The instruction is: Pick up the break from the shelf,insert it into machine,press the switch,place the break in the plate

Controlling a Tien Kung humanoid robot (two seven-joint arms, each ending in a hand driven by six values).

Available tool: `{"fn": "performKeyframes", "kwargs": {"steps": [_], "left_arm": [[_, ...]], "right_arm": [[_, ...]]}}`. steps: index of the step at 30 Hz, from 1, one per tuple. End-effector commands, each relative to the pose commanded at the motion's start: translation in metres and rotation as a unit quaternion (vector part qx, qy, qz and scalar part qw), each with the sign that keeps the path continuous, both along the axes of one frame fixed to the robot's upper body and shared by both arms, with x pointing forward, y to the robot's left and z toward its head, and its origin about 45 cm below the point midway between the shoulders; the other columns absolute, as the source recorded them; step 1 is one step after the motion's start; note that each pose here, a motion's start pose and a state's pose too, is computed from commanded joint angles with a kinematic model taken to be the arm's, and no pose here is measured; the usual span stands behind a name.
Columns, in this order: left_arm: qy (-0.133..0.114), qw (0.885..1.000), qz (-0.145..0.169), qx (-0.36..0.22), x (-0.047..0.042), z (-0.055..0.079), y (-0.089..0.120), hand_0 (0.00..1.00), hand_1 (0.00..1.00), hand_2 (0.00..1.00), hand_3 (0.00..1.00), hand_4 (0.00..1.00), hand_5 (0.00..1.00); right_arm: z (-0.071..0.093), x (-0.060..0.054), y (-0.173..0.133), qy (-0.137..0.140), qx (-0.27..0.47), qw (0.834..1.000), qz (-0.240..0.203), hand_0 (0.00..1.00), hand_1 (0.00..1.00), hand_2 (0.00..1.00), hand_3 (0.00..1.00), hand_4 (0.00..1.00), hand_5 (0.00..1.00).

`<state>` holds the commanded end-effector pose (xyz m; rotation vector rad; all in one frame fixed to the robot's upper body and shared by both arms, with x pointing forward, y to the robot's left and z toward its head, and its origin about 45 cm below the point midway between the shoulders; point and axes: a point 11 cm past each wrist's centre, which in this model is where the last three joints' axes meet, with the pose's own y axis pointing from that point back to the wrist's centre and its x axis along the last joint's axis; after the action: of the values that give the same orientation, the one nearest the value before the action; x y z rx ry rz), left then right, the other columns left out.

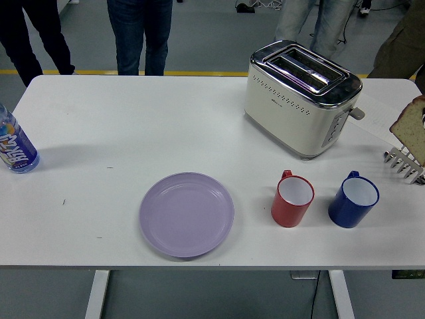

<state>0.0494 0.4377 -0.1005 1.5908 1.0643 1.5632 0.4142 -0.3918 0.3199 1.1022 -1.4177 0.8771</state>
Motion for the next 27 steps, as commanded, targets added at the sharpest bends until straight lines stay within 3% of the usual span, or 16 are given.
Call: {"fn": "performKeyframes", "kwargs": {"steps": [9, 27], "left_arm": [[-0.001, 1.000, 0.000, 0.001, 0.0007, 0.000, 0.001, 0.629, 0.487, 0.475, 0.539, 0.325, 0.812], [-0.004, 1.000, 0.002, 0.001, 0.0030, 0.001, 0.001, 0.629, 0.488, 0.476, 0.539, 0.325, 0.814]], "right_arm": [[0.027, 0.003, 0.002, 0.002, 0.034, 0.999, 0.024, 0.038, 0.176, 0.411, 0.489, 0.502, 0.002], [0.083, 0.011, 0.010, -0.004, 0.033, 0.997, 0.072, 0.023, 0.166, 0.407, 0.488, 0.504, 0.002]]}}
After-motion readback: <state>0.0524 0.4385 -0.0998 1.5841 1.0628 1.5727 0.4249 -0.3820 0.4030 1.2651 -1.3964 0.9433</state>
